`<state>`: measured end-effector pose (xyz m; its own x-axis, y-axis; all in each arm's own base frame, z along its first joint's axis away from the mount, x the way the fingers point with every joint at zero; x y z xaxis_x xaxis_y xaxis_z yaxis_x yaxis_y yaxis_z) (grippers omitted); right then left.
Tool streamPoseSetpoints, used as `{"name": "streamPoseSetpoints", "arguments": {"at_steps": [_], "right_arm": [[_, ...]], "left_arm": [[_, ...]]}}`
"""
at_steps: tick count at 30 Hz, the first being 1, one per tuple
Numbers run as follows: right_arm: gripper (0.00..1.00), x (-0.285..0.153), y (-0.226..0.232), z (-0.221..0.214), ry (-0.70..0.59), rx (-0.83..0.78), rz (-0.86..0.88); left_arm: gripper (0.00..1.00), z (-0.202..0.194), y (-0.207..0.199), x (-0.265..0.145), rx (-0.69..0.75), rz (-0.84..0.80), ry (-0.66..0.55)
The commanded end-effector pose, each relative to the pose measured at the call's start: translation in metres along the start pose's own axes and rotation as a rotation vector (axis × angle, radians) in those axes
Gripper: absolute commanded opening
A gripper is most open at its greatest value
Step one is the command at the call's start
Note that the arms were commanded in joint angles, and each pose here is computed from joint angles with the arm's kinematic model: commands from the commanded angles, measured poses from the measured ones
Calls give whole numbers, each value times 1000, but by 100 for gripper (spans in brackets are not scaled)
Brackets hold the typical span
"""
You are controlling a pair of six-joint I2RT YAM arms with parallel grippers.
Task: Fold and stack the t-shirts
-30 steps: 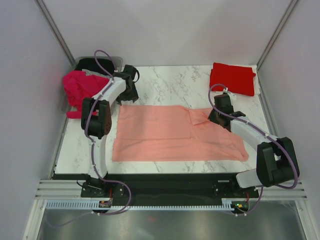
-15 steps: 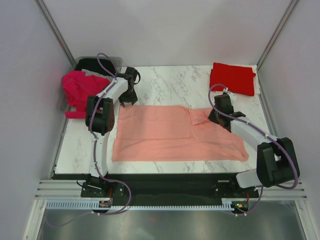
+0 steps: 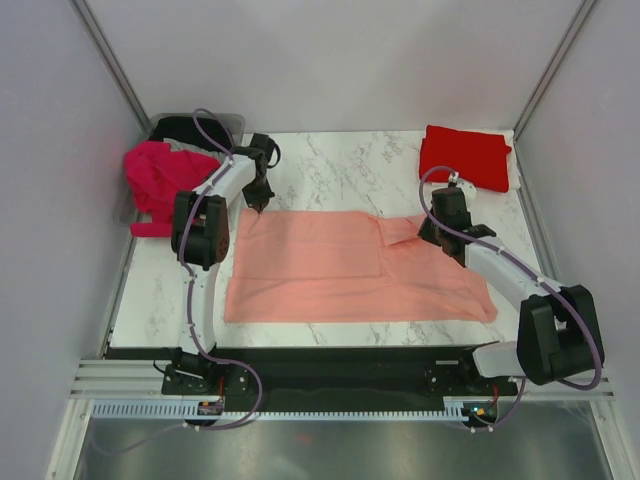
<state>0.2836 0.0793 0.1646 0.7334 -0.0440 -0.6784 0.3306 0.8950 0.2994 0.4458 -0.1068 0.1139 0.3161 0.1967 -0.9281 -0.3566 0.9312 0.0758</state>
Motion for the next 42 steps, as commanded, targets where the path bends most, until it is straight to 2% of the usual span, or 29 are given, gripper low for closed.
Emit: {"name": "streamPoseSetpoints", "arguments": {"at_steps": [1, 5, 9, 12, 16, 25, 35, 39, 42], "right_arm": [[0, -11, 2, 13, -62, -9, 9], [0, -23, 3, 21, -81, -26, -5], [0, -40, 1, 33, -111, -37, -23], [0, -54, -1, 35, -114, -39, -18], [0, -67, -10, 29, -103, -40, -37], [0, -98, -31, 15, -97, -42, -67], [0, -124, -50, 1, -97, -36, -111], [0, -137, -50, -7, -81, 60, -64], [0, -135, -56, -30, -16, 178, -52]], "left_arm": [[2, -5, 3, 3, -6, 6, 46], [2, -7, 5, -9, -12, -9, 43], [2, -4, 16, -51, -42, -41, -15], [2, -11, 27, -76, -64, -54, -45], [2, -37, 41, -88, -69, -52, -47], [2, -81, 56, -96, -84, -60, -56], [2, -108, 66, -109, -94, -55, -90], [2, -121, 72, -112, -114, -57, -100], [2, -134, 80, -110, -122, -50, -96]]}}
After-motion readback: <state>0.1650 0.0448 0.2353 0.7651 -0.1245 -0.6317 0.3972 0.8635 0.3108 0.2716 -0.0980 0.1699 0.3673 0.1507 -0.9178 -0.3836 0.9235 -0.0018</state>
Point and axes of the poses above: each gripper's point midway between its finger pads, its own x axis out along the fingers, its own y axis along the line the jaws close on, z = x × y, the point moved 10 cm from there along -x, back along the fingers, and after that the axes turned 2 degrees about x, right-handed, at the moved point
